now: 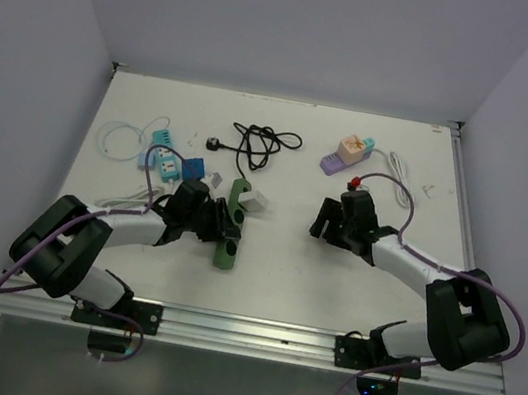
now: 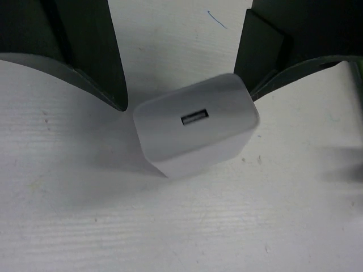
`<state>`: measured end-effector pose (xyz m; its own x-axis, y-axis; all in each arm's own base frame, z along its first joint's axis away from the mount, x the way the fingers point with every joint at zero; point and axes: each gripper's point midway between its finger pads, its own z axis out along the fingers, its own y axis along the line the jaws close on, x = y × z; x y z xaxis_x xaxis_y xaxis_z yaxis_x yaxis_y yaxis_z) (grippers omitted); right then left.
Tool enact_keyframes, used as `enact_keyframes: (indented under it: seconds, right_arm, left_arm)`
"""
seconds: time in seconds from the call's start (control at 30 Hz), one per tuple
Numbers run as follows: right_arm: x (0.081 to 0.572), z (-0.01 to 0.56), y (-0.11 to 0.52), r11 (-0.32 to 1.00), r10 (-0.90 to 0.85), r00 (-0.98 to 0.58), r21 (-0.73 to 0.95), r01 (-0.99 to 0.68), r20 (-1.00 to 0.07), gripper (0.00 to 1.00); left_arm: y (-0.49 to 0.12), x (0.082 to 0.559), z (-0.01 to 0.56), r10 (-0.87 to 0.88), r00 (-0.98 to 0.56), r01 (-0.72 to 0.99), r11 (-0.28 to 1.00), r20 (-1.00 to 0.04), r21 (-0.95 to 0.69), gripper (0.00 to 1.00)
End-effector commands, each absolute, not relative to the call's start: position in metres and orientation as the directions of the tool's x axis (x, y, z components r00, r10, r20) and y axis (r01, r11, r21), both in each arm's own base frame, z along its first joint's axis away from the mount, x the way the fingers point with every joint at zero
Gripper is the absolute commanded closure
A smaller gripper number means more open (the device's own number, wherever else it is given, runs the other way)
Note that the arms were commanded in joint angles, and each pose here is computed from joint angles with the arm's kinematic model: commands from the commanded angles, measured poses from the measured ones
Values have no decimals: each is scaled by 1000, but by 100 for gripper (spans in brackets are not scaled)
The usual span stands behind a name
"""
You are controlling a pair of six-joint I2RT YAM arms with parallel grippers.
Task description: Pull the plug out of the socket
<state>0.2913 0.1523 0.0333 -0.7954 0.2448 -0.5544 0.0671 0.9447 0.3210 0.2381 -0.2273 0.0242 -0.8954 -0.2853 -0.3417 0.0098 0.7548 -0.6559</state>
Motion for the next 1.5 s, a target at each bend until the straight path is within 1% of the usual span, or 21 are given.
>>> enact_keyframes:
  seconds: [0.0, 0.23, 0.33, 0.47, 0.5, 0.6, 0.67, 0.73, 0.83, 0.97, 1.1, 1.2, 1.47]
  right_arm:
    - [277, 39, 145, 951, 224, -808, 305, 58, -544, 21]
    - [270, 60, 149, 938, 223, -802, 345, 23, -553, 19]
    - [274, 79, 154, 928, 235, -785, 372, 6, -574, 17]
    - [279, 108, 175, 885, 253, -778, 463, -54, -574, 14]
    - [279, 113, 183, 864, 269, -786, 500, -58, -556, 13]
    - [288, 134, 206, 811, 299, -777, 576, -100, -554, 12]
    - [298, 143, 223, 777, 330, -777, 622, -99, -536, 10]
    - [303, 143, 240, 752, 357, -789, 655, -74, -500, 6]
    - [314, 149, 261, 732, 389, -777, 678, -65, -495, 3]
    - [323, 127, 287, 724, 393, -806, 689, -25, -443, 1]
    - [333, 113, 303, 694, 426, -808, 720, 4, -407, 1]
    - [335, 104, 315, 678, 415, -824, 735, -3, -385, 1]
    - [344, 106, 338, 652, 393, -833, 757, -46, -390, 1]
  left_arm:
    - [-232, 226, 17, -236, -916, 40, 751, -325, -659, 100]
    - [-234, 224, 15, -223, -923, 45, 748, -314, -663, 100]
    - [-235, 223, 16, -220, -924, 48, 745, -313, -665, 100]
    - [-238, 223, 16, -211, -925, 59, 743, -316, -667, 100]
    - [-238, 223, 17, -208, -925, 63, 742, -318, -667, 100]
    - [-239, 223, 18, -205, -926, 65, 742, -318, -667, 100]
    - [-239, 223, 17, -204, -926, 64, 744, -317, -665, 100]
    - [-238, 222, 17, -205, -926, 62, 745, -317, -664, 100]
    - [-238, 222, 17, -206, -926, 60, 749, -318, -660, 100]
    - [-238, 222, 17, -206, -926, 60, 749, -318, -660, 100]
    - [-238, 221, 16, -202, -928, 60, 749, -314, -660, 100]
    - [-238, 221, 15, -201, -928, 61, 749, -314, -660, 100]
    - [-241, 218, 13, -191, -933, 65, 745, -306, -664, 100]
